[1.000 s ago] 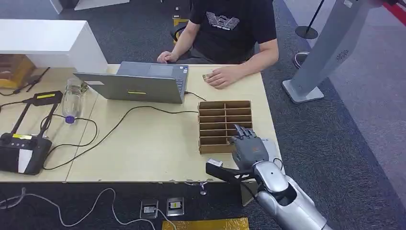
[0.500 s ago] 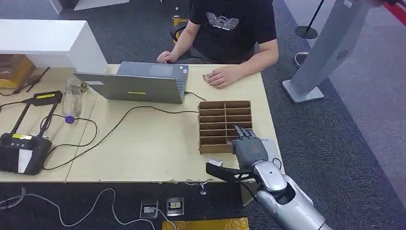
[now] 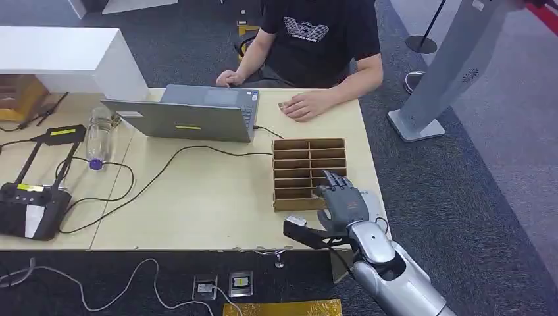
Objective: Pass the card to the sensor for recognition and then transmit it.
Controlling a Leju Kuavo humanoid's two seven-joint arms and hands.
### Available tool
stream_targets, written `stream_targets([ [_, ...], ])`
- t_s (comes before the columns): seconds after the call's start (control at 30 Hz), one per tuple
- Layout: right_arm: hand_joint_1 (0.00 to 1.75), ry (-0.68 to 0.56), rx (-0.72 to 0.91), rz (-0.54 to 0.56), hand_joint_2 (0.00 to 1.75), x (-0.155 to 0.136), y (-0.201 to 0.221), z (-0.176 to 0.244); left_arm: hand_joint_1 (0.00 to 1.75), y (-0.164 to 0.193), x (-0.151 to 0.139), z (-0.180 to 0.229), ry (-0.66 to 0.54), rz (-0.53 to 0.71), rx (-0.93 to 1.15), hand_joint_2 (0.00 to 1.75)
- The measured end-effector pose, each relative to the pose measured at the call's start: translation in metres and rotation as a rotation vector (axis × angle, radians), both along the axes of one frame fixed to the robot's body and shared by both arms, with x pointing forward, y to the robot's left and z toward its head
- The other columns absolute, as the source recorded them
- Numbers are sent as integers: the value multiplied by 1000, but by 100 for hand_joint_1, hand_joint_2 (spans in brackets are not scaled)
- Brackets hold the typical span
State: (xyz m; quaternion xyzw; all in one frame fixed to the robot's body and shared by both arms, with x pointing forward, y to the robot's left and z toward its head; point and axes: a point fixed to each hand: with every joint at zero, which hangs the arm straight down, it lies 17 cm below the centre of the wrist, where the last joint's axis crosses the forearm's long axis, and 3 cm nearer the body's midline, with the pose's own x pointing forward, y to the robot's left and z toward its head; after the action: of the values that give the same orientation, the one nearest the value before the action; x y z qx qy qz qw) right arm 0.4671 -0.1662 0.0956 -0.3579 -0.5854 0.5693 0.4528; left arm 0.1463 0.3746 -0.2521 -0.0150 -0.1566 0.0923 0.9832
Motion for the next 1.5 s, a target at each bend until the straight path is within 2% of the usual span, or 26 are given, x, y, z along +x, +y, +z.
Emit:
stream_targets([
  [1.13,0,-38,48,-5,175,2,-1,6,0,0,-2,-1,5,-15,6,0],
  [1.5,0,-27,28,-70,175,4,-17,-1,0,1,-3,-1,9,-20,14,0],
])
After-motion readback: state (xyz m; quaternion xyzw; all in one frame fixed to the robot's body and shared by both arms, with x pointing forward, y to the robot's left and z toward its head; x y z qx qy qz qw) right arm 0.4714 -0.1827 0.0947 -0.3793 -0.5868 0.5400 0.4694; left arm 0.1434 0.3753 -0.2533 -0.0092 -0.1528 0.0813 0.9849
